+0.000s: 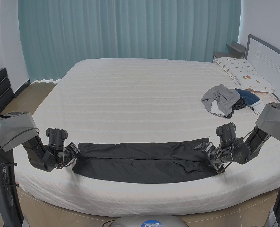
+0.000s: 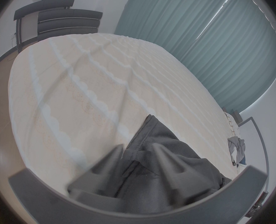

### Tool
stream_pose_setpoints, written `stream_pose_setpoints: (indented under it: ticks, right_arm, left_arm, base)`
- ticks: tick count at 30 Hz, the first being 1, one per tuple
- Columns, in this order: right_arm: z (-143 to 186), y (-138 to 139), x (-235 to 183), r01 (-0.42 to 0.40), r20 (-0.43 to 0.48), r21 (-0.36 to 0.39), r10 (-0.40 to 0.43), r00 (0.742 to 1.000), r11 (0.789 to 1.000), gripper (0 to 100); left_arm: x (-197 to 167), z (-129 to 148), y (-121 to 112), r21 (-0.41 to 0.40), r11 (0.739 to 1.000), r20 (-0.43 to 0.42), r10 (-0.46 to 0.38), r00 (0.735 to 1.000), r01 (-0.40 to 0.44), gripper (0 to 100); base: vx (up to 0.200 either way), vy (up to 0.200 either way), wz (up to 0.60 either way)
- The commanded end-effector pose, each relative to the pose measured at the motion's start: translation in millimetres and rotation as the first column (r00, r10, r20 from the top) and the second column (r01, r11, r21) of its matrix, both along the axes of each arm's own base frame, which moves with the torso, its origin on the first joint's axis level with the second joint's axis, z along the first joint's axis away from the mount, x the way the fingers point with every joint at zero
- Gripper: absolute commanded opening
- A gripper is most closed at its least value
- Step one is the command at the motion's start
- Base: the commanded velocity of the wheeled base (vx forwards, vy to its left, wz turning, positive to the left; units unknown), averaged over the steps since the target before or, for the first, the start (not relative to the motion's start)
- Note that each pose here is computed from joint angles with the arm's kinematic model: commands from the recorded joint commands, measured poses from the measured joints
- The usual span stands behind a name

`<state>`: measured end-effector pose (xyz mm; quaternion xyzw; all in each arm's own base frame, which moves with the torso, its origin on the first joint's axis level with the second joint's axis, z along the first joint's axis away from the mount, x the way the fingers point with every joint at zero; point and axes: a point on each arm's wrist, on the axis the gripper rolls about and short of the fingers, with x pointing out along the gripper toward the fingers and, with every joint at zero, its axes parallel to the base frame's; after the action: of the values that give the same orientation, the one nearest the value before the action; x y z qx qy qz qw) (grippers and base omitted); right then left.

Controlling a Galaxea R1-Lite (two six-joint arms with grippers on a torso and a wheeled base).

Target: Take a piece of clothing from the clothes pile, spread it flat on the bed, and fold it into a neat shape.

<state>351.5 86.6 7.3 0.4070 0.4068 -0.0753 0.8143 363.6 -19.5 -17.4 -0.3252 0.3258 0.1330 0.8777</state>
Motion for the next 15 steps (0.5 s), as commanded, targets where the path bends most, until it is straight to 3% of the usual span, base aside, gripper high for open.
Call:
stream_pose_setpoints:
  ticks: [1, 14, 15]
  right_arm:
    - [0, 0, 0, -0.001, -0.001, 0.0, 0.001, 1.0, 1.0, 100]
    - [1, -2, 1, 0.007, 0.006, 0.003, -0.007, 1.0, 1.0, 100]
    - [1, -2, 1, 0.007, 0.006, 0.003, -0.007, 1.0, 1.0, 100]
  left_arm:
    - [1, -2, -1, -0.001, 1.0, -0.004, -0.007, 1.0, 0.007, 100]
    - [19, -17, -16, 0.007, 0.999, 0.004, -0.04, 0.999, 0.04, 100]
    - [19, -17, -16, 0.008, 0.999, 0.004, -0.041, 0.999, 0.041, 0]
  base:
    - [0.0, 0.0, 0.0]
    - [0.0, 0.0, 0.0]
    - [0.0, 0.0, 0.0]
